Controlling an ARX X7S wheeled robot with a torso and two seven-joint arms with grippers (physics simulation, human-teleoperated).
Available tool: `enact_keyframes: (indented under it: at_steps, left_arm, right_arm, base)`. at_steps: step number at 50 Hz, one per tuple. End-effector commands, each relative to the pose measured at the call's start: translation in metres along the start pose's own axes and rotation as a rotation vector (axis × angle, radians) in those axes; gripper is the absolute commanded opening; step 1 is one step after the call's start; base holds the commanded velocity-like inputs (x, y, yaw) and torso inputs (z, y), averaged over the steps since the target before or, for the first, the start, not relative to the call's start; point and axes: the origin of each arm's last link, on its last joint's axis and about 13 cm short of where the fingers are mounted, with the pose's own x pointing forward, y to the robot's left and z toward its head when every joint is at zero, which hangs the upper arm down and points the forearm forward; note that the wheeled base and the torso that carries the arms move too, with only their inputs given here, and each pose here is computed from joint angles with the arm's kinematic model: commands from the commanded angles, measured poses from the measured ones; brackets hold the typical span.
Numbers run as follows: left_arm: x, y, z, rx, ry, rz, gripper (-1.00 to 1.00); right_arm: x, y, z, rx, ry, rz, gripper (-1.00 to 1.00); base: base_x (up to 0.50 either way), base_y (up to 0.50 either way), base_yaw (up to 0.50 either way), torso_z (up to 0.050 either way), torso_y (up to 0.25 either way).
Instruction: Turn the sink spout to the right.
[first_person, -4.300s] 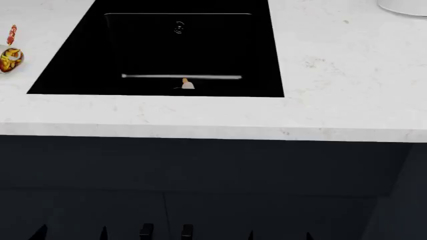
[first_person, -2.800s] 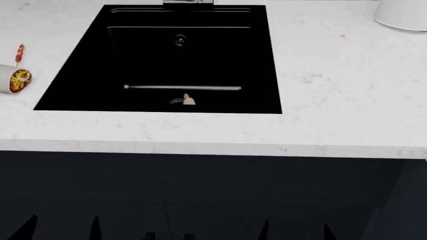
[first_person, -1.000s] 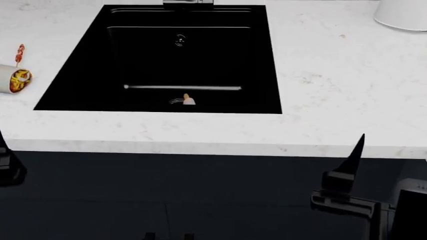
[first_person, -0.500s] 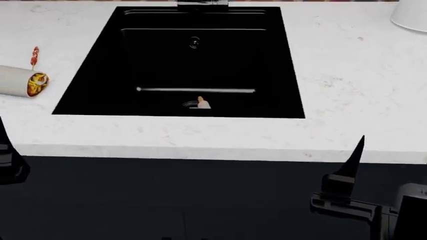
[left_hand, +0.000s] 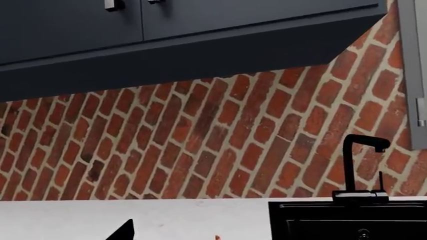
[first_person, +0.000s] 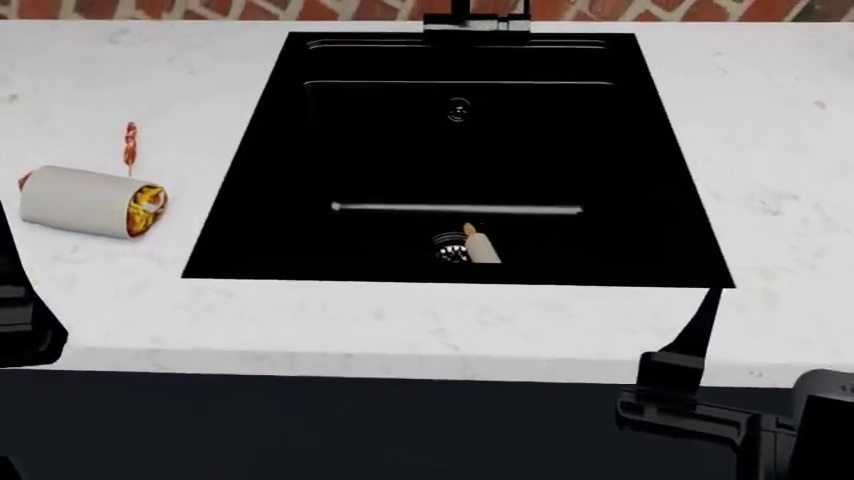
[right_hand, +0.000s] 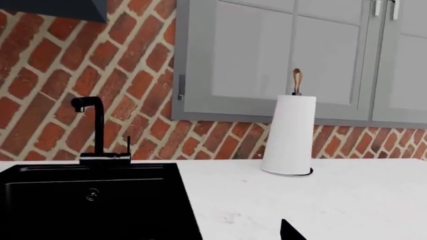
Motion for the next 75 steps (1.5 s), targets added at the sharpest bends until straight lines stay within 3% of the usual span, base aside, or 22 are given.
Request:
enact_keyframes:
  at_steps: [1,45,75]
  left_arm:
    - [-0.0017,-0.0002,-0.0003,0.0,-0.001,-0.003,1.0]
    - [-0.001,-0.004,-0.0017,-0.003,0.004,-0.022,1.0]
    - [-0.0007,-0.005,-0.0022,-0.003,0.007,-0.029,1.0]
  right_arm:
    - [-0.0006,-0.0006,-0.0025,0.004,0.007,-0.001,1.0]
    - [-0.0023,-0.0008,-0.0085,-0.007,0.032,-0.006,1.0]
    - [-0.0019,-0.002,-0.0036,-0.009,0.03,-0.004,1.0]
  base:
    - [0.25,0.0,0.0,0.0,0.0]
    - [0.19,0.02,0.0,0.0,0.0]
    - [0.18,0.15,0.0,0.0,0.001]
